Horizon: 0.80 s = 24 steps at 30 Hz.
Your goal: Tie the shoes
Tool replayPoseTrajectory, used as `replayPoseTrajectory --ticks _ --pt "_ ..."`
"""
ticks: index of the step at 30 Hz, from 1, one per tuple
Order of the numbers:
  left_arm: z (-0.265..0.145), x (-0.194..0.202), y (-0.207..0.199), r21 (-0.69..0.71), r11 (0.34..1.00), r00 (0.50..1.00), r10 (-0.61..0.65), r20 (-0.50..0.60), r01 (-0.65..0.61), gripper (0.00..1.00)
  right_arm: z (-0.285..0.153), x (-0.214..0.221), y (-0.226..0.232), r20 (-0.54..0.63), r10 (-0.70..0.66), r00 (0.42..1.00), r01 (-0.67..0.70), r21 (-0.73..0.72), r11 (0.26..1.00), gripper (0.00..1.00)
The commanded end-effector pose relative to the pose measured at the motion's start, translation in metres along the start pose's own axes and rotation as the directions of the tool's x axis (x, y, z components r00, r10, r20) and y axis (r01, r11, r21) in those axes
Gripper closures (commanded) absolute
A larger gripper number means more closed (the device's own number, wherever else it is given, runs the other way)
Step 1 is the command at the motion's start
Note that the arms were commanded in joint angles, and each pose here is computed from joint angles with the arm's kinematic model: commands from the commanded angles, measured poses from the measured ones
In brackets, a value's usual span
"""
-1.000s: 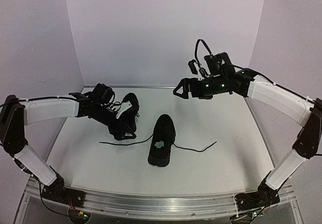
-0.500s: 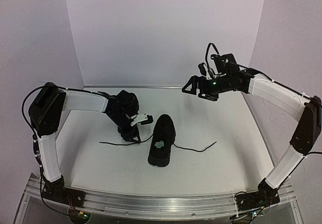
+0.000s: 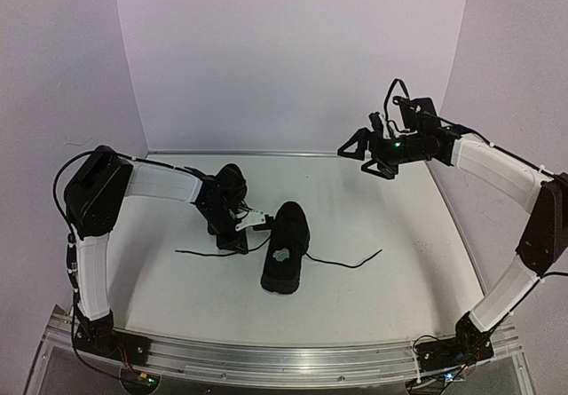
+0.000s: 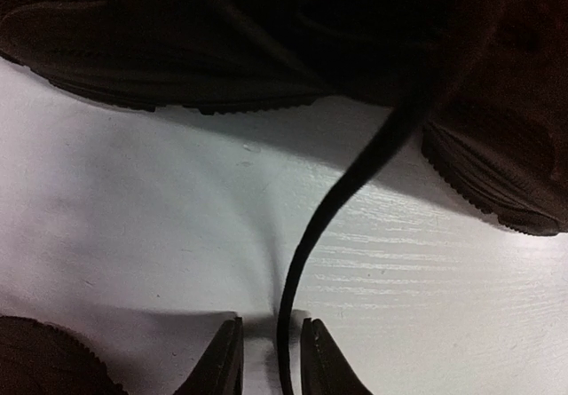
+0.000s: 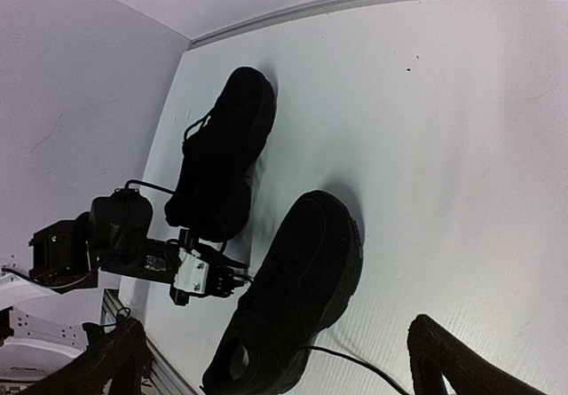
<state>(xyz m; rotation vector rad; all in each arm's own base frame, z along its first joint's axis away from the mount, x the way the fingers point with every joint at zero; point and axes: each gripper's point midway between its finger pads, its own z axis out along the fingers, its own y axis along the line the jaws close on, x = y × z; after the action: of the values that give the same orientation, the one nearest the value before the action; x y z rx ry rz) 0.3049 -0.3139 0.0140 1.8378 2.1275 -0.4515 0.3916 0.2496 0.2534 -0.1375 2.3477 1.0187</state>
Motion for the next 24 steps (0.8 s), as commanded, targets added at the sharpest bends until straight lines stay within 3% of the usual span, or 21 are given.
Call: replayPoseTrajectory --ticks 1,7,16,24 --pt "0.006 0.002 -0.009 0.019 0.999 0.999 -0.028 -0.017 0.028 0.98 -0.005 -0.010 0.018 0.023 -0.022 1.000 0.024 -0.075 0.997 0.02" --pt "-0.032 -0.040 -0.002 -0.029 0.995 0.984 -0.091 0.156 0.097 1.00 -0.001 -0.012 0.024 0.006 -0.035 0.999 0.035 -0.114 0.993 0.06" --pt "-0.091 -0.087 -0.005 -0.047 0.992 0.928 -0.096 0.359 0.120 1.00 0.013 0.001 0.029 -0.078 -0.026 0.997 0.010 -0.199 0.980 0.30" --pt "-0.133 -0.108 -0.001 -0.071 0.985 0.856 -0.102 0.507 0.159 1.00 0.038 0.016 0.044 -0.145 -0.062 0.987 0.024 -0.253 0.967 0.33"
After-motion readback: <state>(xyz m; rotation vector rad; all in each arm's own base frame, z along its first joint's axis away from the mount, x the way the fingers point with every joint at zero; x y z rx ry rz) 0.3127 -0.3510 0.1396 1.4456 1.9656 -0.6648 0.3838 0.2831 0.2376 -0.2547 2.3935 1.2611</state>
